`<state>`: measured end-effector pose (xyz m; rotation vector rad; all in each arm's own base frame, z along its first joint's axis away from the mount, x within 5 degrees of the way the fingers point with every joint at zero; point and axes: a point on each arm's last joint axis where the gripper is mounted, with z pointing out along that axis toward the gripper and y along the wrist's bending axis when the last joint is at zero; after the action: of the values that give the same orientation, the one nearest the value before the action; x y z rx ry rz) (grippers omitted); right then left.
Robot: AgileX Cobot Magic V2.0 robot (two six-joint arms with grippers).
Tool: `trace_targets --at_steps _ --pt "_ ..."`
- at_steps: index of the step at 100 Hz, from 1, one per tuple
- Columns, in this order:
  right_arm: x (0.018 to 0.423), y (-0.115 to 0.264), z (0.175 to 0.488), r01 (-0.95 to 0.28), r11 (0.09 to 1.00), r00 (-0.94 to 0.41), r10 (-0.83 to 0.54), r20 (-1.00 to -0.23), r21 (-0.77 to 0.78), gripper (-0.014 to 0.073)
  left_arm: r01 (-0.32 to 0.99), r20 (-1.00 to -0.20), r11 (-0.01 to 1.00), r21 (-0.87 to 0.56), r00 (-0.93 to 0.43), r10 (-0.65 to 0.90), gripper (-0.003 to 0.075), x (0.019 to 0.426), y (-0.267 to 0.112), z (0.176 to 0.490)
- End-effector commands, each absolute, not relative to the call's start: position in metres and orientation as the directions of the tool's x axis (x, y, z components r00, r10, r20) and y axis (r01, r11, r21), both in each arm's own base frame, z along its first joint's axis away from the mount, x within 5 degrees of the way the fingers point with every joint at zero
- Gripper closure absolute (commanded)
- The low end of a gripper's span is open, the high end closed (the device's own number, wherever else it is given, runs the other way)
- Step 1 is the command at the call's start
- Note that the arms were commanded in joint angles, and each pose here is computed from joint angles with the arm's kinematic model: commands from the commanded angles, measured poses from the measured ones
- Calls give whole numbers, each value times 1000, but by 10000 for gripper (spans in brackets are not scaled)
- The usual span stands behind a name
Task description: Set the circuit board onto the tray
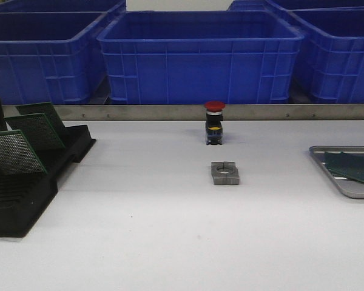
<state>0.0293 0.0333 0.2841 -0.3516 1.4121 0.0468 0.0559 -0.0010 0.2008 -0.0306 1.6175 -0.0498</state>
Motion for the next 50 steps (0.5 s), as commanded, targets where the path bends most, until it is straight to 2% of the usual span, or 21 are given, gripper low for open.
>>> trace_targets --at_steps 1,15,37,46,50 --pt "31 25 296 -142 975 221 -139 -965 -173 657 10 -998 998 -64 21 -64 741 56 -1 194" --pt "36 15 290 -59 991 218 -102 -971 -117 657 10 -998 998 -64 21 -64 741 56 -1 194" --pt "43 3 265 15 996 134 -85 -987 -83 657 10 -998 998 -64 21 -64 741 56 -1 194" --pt "48 -1 249 30 999 185 11 -983 16 657 10 -998 998 -64 21 -64 741 56 -1 194" --pt "50 -2 240 30 999 209 5 -978 12 657 10 -998 998 -64 21 -64 741 56 -1 194"
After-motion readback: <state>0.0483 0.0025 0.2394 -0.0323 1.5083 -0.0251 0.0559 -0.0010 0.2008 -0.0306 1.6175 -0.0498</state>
